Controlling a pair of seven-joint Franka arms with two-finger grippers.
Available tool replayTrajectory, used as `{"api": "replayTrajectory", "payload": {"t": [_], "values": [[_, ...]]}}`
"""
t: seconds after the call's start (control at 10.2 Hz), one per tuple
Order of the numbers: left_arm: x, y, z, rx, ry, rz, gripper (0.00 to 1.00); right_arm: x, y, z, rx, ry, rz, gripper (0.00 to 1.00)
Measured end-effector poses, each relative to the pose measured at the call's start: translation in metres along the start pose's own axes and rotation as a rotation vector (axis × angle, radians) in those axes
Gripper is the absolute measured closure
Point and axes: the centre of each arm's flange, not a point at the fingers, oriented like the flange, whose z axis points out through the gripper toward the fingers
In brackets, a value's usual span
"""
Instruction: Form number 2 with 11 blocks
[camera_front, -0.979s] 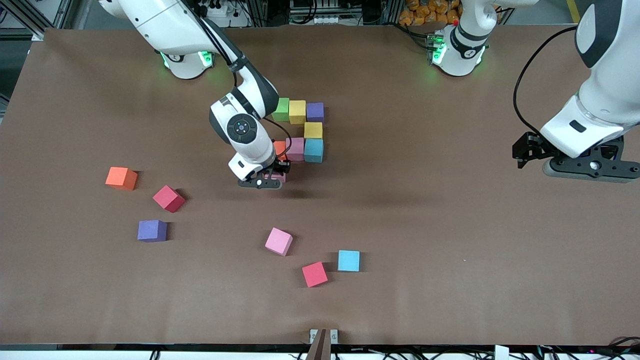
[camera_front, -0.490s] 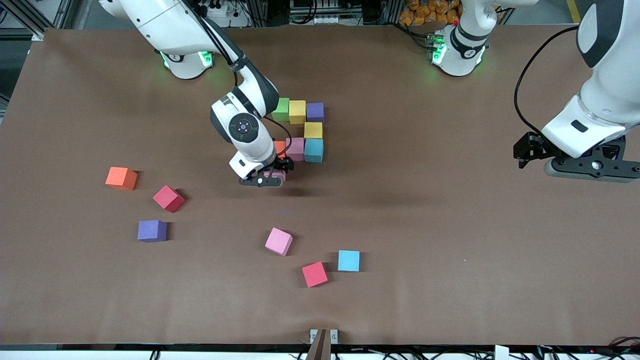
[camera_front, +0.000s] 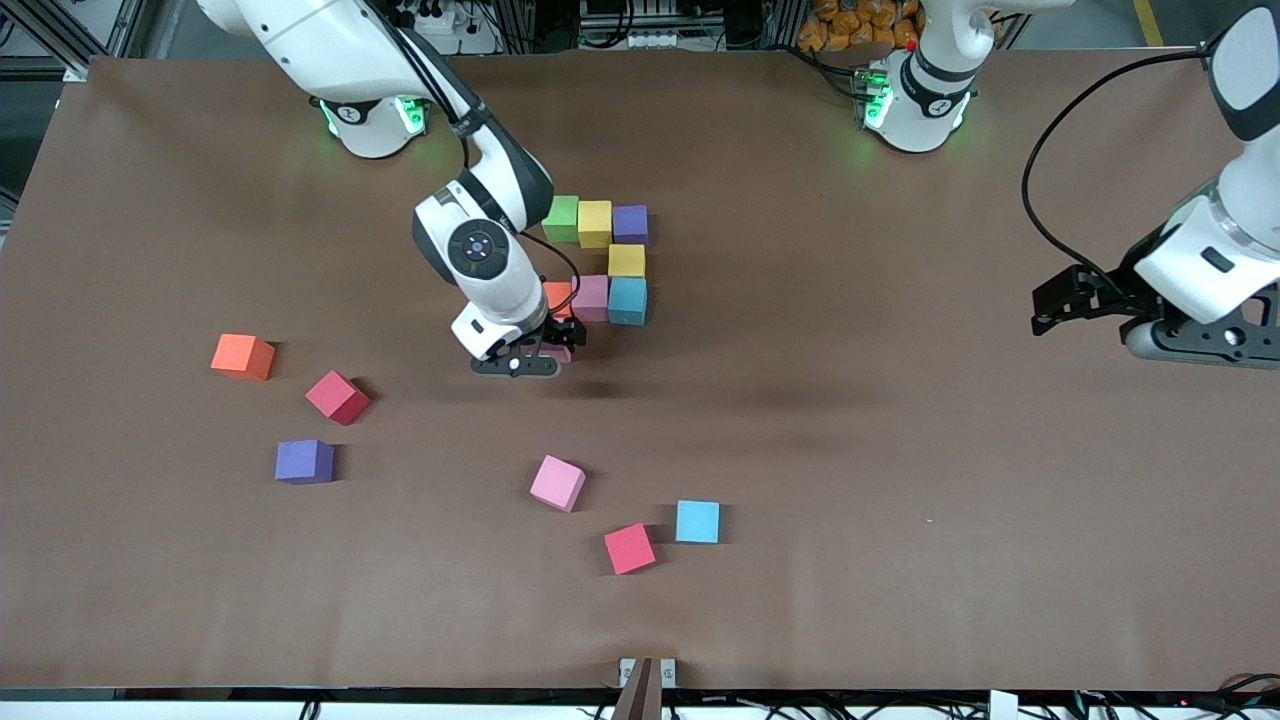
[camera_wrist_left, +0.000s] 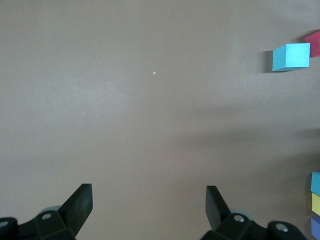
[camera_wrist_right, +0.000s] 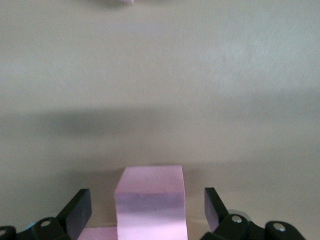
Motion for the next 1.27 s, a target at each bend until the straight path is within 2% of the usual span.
{"api": "replayTrajectory", "payload": {"t": [0.29, 0.59, 0.88, 1.27], "values": [[0.0, 0.015, 0.0, -0.003, -0.001, 0.025, 0.0, 0.043, 0.01, -0.04, 0.042, 0.069, 0.052, 0.0], [-0.001, 0.021, 0.0, -0.002, -0.001, 0.038, 0.0, 0.093, 0.006, -0.051, 0.021, 0.049, 0.104, 0.0], [-0.001, 0.021, 0.0, -0.002, 0.0, 0.039, 0.0, 0.145, 0.003, -0.028, 0.013, 0.076, 0.167, 0.0], [-0.001, 0.021, 0.0, -0.002, -0.001, 0.04, 0.0, 0.179, -0.004, 0.001, 0.016, 0.127, 0.283, 0.0]]}}
